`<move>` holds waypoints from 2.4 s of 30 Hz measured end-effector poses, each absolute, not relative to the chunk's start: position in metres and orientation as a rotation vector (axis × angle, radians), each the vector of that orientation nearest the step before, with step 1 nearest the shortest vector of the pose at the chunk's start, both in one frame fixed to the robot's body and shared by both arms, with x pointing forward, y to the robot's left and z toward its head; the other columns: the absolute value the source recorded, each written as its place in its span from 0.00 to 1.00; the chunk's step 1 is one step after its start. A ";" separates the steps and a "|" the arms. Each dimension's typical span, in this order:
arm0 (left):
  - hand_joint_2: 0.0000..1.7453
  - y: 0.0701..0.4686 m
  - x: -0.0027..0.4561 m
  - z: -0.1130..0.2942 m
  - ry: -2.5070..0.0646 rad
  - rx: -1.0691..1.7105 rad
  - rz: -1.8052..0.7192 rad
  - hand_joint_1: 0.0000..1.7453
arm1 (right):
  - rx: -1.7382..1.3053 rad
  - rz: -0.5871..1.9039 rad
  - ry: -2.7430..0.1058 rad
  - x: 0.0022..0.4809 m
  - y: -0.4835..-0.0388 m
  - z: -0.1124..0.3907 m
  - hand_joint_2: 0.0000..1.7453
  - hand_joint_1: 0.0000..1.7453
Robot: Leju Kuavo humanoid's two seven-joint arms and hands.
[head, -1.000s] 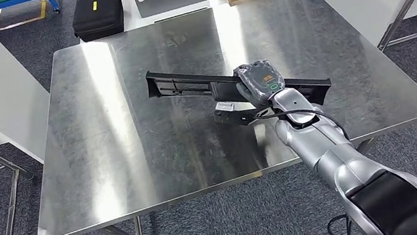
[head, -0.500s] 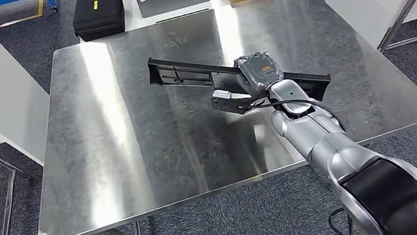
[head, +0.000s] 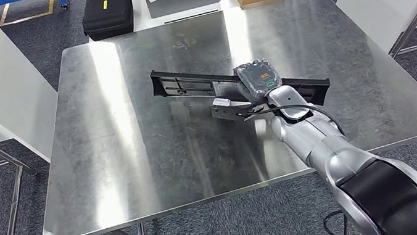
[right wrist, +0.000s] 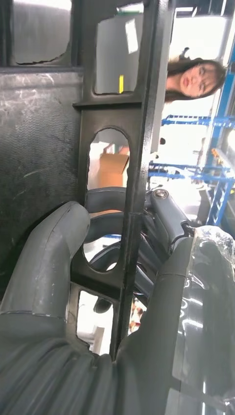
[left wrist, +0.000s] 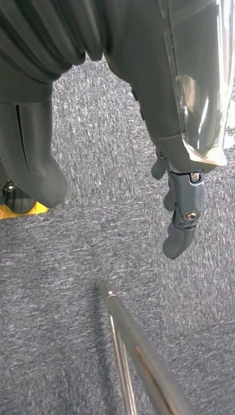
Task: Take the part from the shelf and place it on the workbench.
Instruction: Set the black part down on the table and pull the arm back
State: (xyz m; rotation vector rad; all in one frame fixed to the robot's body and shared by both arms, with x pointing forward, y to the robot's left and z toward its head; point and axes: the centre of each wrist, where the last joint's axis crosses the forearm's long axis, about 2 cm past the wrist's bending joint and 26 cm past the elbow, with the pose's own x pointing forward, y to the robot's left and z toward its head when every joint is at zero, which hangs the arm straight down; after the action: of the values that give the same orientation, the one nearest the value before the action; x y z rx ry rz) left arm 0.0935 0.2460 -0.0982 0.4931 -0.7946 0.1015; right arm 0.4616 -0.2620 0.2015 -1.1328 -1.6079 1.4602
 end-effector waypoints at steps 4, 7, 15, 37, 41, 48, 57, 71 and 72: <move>1.00 0.246 0.093 -0.098 -0.794 0.496 0.104 0.00 | -1.124 1.473 -1.616 0.461 -0.255 0.200 1.00 0.96; 1.00 0.247 0.092 -0.098 -0.791 0.496 0.107 0.00 | -1.116 1.481 -1.612 0.459 -0.252 0.197 1.00 0.96; 1.00 0.248 0.093 -0.099 -0.792 0.475 0.112 0.00 | -1.117 1.487 -1.622 0.460 -0.248 0.198 0.75 0.72; 1.00 0.247 0.091 -0.100 -0.766 0.420 0.131 0.00 | -1.128 1.509 -1.630 0.459 -0.248 0.197 0.00 0.00; 1.00 0.249 0.092 -0.100 -0.768 0.417 0.133 0.00 | -1.096 1.503 -1.615 0.461 -0.248 0.199 0.00 0.00; 1.00 0.251 0.092 -0.100 -0.763 0.409 0.144 0.00 | -0.777 1.418 -1.469 0.469 -0.255 0.209 0.00 0.00; 1.00 0.248 0.090 -0.100 -0.753 0.405 0.149 0.00 | -0.687 1.256 -1.397 0.473 -0.265 0.214 0.00 0.00; 1.00 0.248 0.082 -0.102 -0.729 0.418 0.161 0.00 | -0.647 1.235 -1.406 0.479 -0.280 0.230 0.00 0.00; 1.00 0.248 0.083 -0.101 -0.730 0.418 0.161 0.00 | -0.648 1.233 -1.414 0.480 -0.281 0.232 0.00 0.00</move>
State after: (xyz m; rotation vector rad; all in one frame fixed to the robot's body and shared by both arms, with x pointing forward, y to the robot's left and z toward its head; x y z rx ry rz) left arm 0.0825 0.2481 -0.1014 0.4184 -0.7303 0.1610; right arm 0.4795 -0.2811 0.2322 -0.6477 -1.4143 1.2330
